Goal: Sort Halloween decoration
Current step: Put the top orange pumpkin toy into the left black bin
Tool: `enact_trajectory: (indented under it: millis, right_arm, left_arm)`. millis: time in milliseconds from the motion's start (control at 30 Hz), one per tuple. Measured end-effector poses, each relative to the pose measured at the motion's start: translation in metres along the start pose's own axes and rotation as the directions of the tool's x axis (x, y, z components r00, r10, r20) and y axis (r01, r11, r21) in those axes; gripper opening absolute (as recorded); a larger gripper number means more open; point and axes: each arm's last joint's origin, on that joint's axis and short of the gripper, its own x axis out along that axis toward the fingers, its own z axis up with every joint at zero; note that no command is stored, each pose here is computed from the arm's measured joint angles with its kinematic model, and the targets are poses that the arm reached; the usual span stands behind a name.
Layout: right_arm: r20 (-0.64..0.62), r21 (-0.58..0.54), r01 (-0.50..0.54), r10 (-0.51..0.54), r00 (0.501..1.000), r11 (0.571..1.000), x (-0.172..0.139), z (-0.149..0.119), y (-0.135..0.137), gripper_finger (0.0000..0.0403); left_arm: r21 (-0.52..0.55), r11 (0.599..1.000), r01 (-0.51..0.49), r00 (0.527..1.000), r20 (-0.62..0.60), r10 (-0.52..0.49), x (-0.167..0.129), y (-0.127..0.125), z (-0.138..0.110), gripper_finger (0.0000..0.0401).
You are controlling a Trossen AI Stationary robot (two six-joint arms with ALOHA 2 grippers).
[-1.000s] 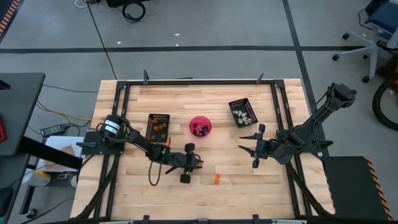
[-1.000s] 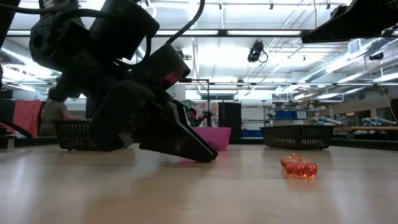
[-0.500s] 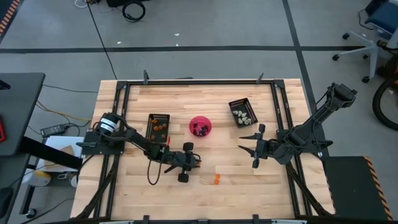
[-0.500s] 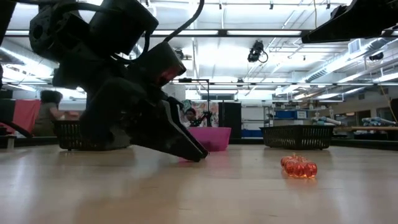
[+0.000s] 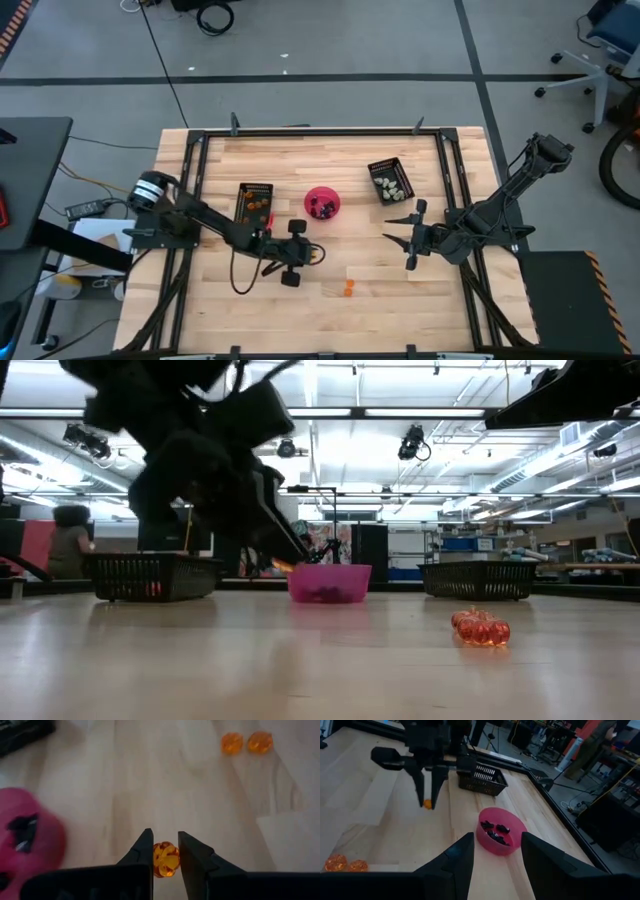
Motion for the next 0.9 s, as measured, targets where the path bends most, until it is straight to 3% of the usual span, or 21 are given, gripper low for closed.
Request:
enact_trajectory:
  millis: [367, 567, 700, 767, 900]
  right_arm:
    - [-0.001, -0.001, 0.0, 0.0, 1.0, 1.0, 0.0, 0.0, 0.0, 0.0167]
    - [0.0, 0.002, 0.0, 0.0, 1.0, 1.0, 0.0, 0.0, 0.0, 0.0167]
    - [0.001, 0.004, 0.0, 0.0, 1.0, 1.0, 0.0, 0.0, 0.0, 0.0167]
    - [0.003, 0.0, -0.001, 0.001, 1.0, 1.0, 0.0, 0.0, 0.0, 0.0167]
    - [0.007, -0.001, 0.0, 0.0, 1.0, 1.0, 0.001, 0.001, 0.001, 0.0167]
  left_arm:
    - [-0.005, 0.996, -0.086, 0.995, -0.059, 0.086, -0.053, 0.017, 0.013, 0.0035]
    - [-0.026, 0.983, -0.182, 0.951, -0.259, 0.169, -0.086, 0.031, -0.003, 0.002]
    - [-0.062, 0.963, -0.262, 0.881, -0.423, 0.213, -0.105, 0.037, -0.02, 0.0014]
    - [-0.076, 0.951, -0.298, 0.863, -0.447, 0.235, -0.109, 0.039, -0.023, 0.0013]
    - [-0.093, 0.954, -0.286, 0.885, -0.409, 0.225, -0.108, 0.036, -0.019, 0.0013]
